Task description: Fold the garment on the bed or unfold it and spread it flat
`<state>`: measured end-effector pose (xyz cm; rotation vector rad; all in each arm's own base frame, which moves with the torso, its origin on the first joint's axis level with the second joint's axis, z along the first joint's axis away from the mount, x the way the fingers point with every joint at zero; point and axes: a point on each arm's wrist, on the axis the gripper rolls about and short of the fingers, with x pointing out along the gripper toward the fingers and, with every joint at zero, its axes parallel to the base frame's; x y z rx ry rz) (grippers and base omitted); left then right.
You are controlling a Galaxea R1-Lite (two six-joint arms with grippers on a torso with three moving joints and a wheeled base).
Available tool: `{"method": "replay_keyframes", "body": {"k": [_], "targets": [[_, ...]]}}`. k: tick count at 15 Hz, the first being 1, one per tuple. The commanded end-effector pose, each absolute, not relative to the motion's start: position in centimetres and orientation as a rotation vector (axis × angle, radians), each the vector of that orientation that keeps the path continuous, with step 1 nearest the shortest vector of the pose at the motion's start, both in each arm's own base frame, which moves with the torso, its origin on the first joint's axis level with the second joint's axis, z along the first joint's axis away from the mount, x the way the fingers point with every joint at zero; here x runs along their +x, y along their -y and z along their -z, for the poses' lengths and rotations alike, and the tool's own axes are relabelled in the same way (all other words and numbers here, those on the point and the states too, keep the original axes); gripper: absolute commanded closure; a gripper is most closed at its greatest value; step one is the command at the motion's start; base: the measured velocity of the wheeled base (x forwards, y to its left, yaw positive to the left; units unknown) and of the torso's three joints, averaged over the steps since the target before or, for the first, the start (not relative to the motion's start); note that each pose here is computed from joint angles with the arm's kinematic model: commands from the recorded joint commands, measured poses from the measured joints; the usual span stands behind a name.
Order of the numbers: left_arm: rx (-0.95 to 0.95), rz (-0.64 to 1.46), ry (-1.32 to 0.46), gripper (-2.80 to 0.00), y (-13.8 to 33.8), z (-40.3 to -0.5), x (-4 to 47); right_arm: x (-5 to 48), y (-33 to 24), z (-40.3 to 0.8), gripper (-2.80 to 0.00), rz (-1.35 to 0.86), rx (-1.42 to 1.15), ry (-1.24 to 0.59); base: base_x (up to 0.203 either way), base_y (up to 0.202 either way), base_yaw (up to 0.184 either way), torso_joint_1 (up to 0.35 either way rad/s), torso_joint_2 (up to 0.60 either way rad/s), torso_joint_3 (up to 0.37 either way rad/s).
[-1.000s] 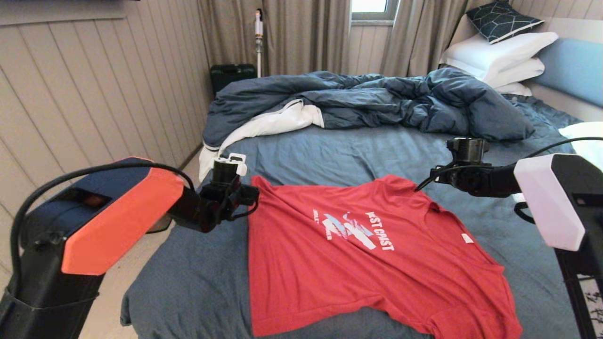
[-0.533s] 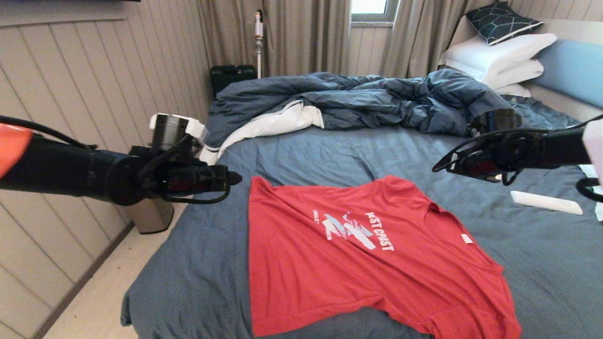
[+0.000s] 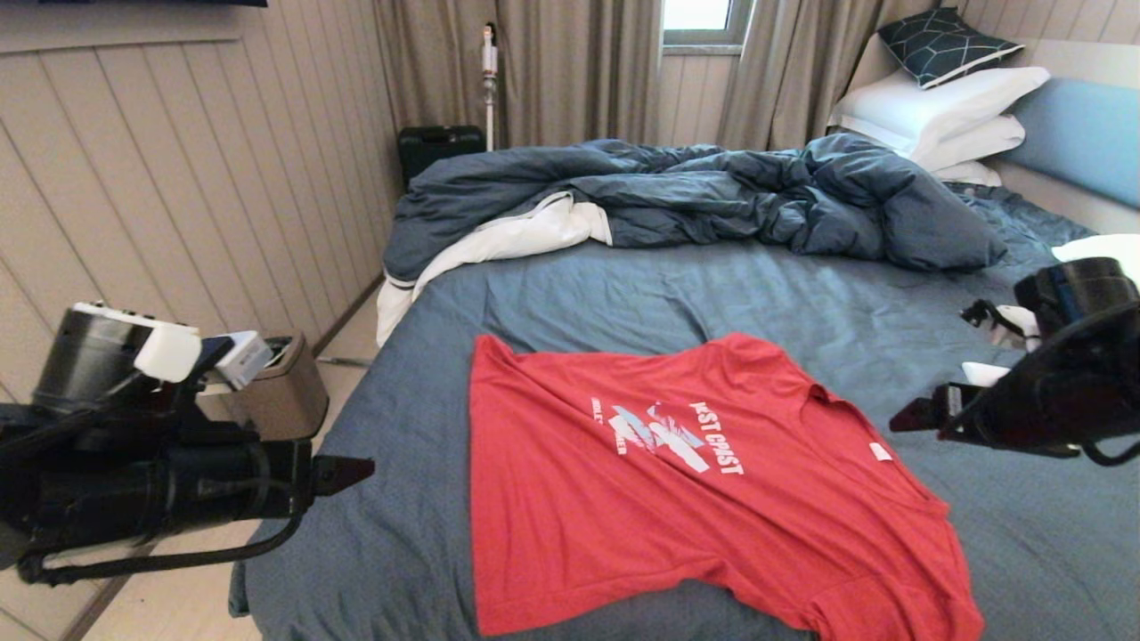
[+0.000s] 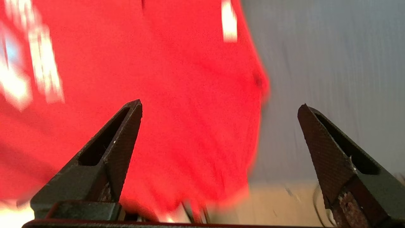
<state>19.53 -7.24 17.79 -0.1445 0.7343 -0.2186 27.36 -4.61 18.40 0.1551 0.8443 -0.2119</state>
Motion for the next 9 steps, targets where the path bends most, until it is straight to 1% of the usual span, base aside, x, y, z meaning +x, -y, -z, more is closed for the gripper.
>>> {"method": "replay_keyframes", "body": {"k": [1, 2, 4, 6, 9], "targets": [[-0.168, 0.230, -0.658, -2.80, 6.1, -19.0, 16.5, 22.7, 4.2, -20.1, -2.80, 0.192, 0.143, -0.793, 0.000, 0.000, 0.000, 0.000, 0.00, 0.000], [-0.171, 0.225, -0.655, 0.00, 5.7, -18.9, 15.5, 21.4, 4.2, -20.1, -2.80, 0.178, 0.144, -0.818, 0.000, 0.000, 0.000, 0.000, 0.00, 0.000], [-0.169, 0.216, -0.664, 0.00, 4.9, -18.4, 13.5, 18.9, 4.1, -19.6, -2.80, 0.146, 0.163, -0.887, 0.000, 0.000, 0.000, 0.000, 0.00, 0.000], [-0.161, 0.202, -0.710, 0.00, 4.2, -16.6, 11.5, 17.5, 4.6, -17.6, -2.80, 0.140, 0.158, -0.968, 0.000, 0.000, 0.000, 0.000, 0.00, 0.000], [-0.152, 0.196, -0.757, 0.00, 3.3, -14.2, 9.1, 17.1, 6.9, -15.7, -2.80, 0.188, 0.149, -1.056, 0.000, 0.000, 0.000, 0.000, 0.00, 0.000]]}}
